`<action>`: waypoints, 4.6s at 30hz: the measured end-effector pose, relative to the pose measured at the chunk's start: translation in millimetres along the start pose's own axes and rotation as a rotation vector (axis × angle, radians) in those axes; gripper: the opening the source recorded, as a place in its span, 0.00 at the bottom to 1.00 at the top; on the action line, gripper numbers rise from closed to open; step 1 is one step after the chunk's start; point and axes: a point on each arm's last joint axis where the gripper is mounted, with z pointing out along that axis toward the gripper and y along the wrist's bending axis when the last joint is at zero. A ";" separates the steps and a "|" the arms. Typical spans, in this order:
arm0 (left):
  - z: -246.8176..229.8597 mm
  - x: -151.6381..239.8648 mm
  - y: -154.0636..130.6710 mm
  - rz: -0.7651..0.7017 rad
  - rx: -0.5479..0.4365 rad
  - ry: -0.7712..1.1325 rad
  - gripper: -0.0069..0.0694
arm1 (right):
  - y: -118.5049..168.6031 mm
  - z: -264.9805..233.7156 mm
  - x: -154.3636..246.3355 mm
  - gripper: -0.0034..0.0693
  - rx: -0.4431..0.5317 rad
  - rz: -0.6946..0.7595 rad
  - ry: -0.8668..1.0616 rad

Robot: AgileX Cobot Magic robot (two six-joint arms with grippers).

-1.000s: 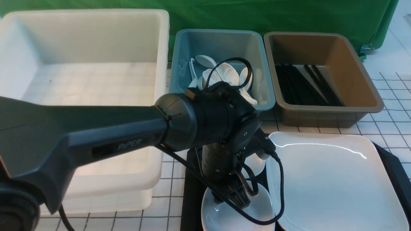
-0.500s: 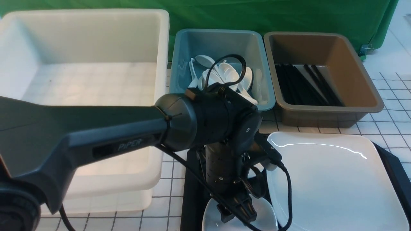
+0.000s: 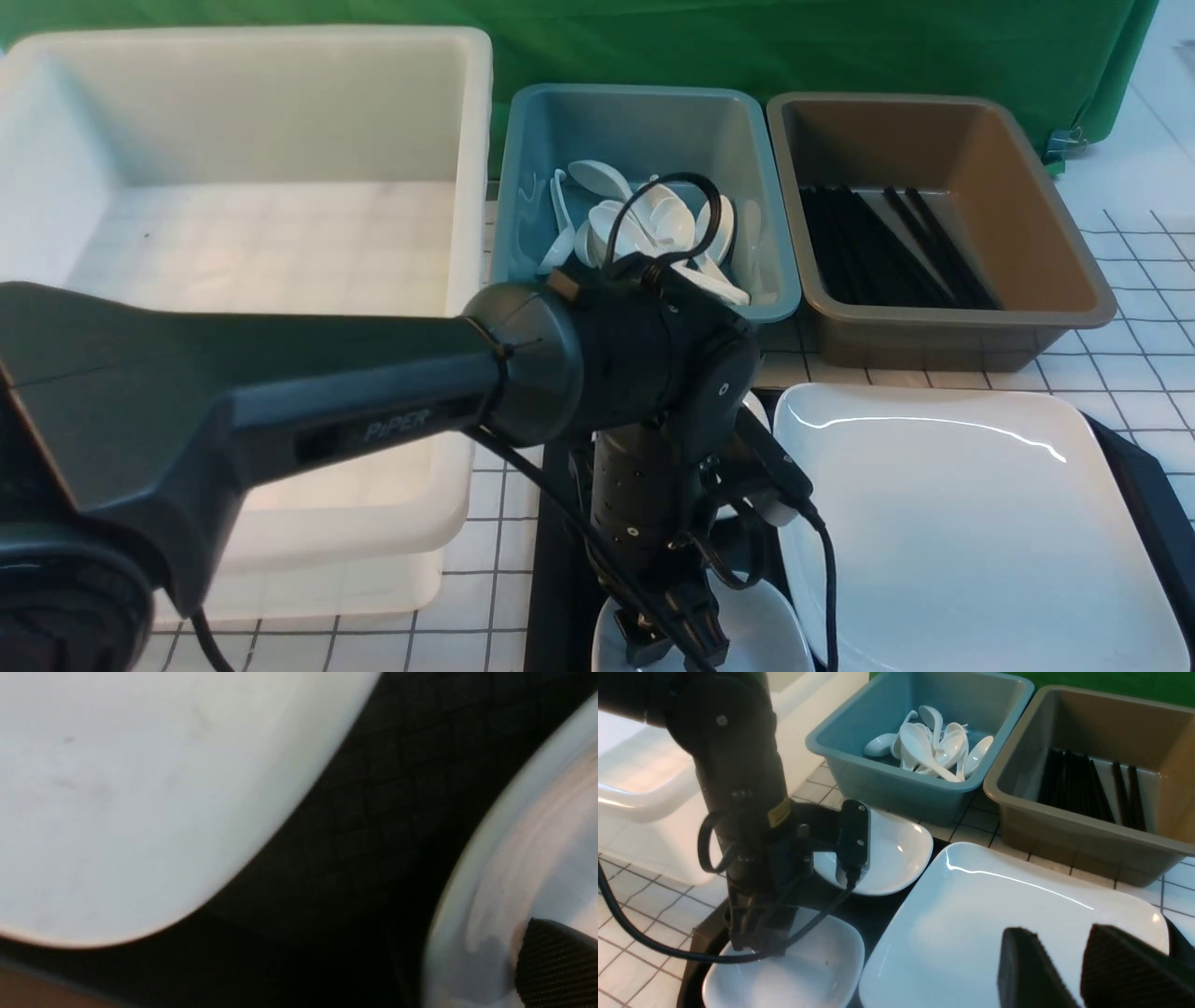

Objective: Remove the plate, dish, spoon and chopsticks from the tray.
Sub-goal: Use the left arm to grab a small plate from the dinner plate, then use the left arm to put the small plate into the large storage box on the left, then use the left arm to grab a small plate from the dinner plate

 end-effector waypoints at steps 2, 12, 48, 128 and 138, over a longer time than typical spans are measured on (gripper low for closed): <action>1.9 -0.6 -1.4 0.000 0.017 0.002 0.56 | 0.0 0.0 0.0 0.33 0.000 0.000 0.000; -1.0 -0.9 -6.1 0.006 0.083 0.002 0.34 | 0.0 0.0 0.0 0.33 0.000 0.000 0.000; -232.2 186.5 107.7 -0.914 -0.058 -0.877 0.11 | 0.0 0.0 0.0 0.33 0.000 0.000 0.000; -111.8 53.3 -13.7 -0.094 -0.215 -0.393 0.17 | -1.2 -19.6 -16.7 0.07 0.029 -0.050 0.007; -38.8 3.4 -34.0 0.271 -0.481 -0.277 0.62 | -1.2 -19.6 -16.2 0.09 0.029 -0.050 0.012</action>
